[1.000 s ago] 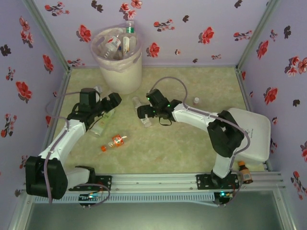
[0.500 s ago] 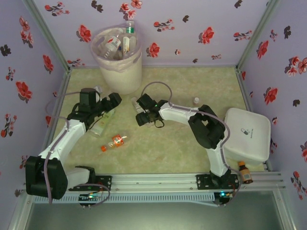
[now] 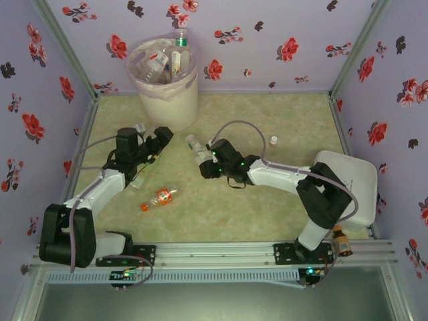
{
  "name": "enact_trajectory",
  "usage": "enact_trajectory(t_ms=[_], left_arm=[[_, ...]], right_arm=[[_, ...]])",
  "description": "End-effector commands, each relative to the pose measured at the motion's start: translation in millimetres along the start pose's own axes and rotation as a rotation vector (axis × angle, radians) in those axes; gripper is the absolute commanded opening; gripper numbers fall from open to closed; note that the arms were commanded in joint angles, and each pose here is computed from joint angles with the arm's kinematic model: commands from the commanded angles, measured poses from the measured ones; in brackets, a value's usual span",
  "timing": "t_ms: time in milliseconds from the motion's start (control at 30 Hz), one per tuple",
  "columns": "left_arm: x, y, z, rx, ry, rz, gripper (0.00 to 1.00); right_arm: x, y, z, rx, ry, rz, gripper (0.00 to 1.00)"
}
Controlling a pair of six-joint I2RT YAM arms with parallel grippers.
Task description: Put the plastic bottles in the bin
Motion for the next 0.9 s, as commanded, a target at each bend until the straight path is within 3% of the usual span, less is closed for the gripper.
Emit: enact_trajectory(t_ms=[0, 200, 367, 533, 667, 733, 833, 867], left_arm=[[-23.2, -9.5, 3.9, -0.026, 0.003, -0.126, 0.99], [-28.3, -28.9, -8.3, 0.054, -0.028, -0.132, 0.99], [-38.5, -43.9, -15.5, 0.082, -0.038, -0.181, 0.9], [-44.9, -49.5, -16.8, 0.089, -0.03, -0.21, 0.66], [-48.2, -44.1, -11.1, 0.095, -0.053, -0.195, 0.4], [-51.8, -39.3, -5.6, 0.098, -0.075, -0.188, 0.29], [-63.1, -27.7, 9.8, 0.09, -0.115, -0.193, 0.2], [-68.3, -21.8, 17.1, 0.085, -0.136, -0.193, 0.18]], right_arm=[[30.5, 14.3, 14.3, -0.117, 0.006, 0.235, 0.49], [43.5, 25.4, 14.0, -0.141, 0.039, 0.318, 0.46], [49.9, 26.9, 9.5, -0.14, 0.052, 0.341, 0.44], [53.1, 25.8, 6.4, -0.129, 0.059, 0.341, 0.44], [48.8, 24.7, 6.1, -0.13, 0.057, 0.308, 0.46], [48.5, 25.9, 7.2, -0.134, 0.058, 0.3, 0.54], [47.3, 29.3, 10.9, -0.144, 0.059, 0.279, 0.94], [46.4, 30.8, 12.1, -0.148, 0.061, 0.262, 0.99]])
Point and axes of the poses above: each hand's point on the last joint's axis, 136 mm out from that joint toward the fingers, its own y axis back along the fingers, its own x axis along the line the jaws close on, z = x × y, the point moved 5 cm from there along y, back along the fingers, and after that the axes turned 15 degrees about -y, right-handed, at the moved point
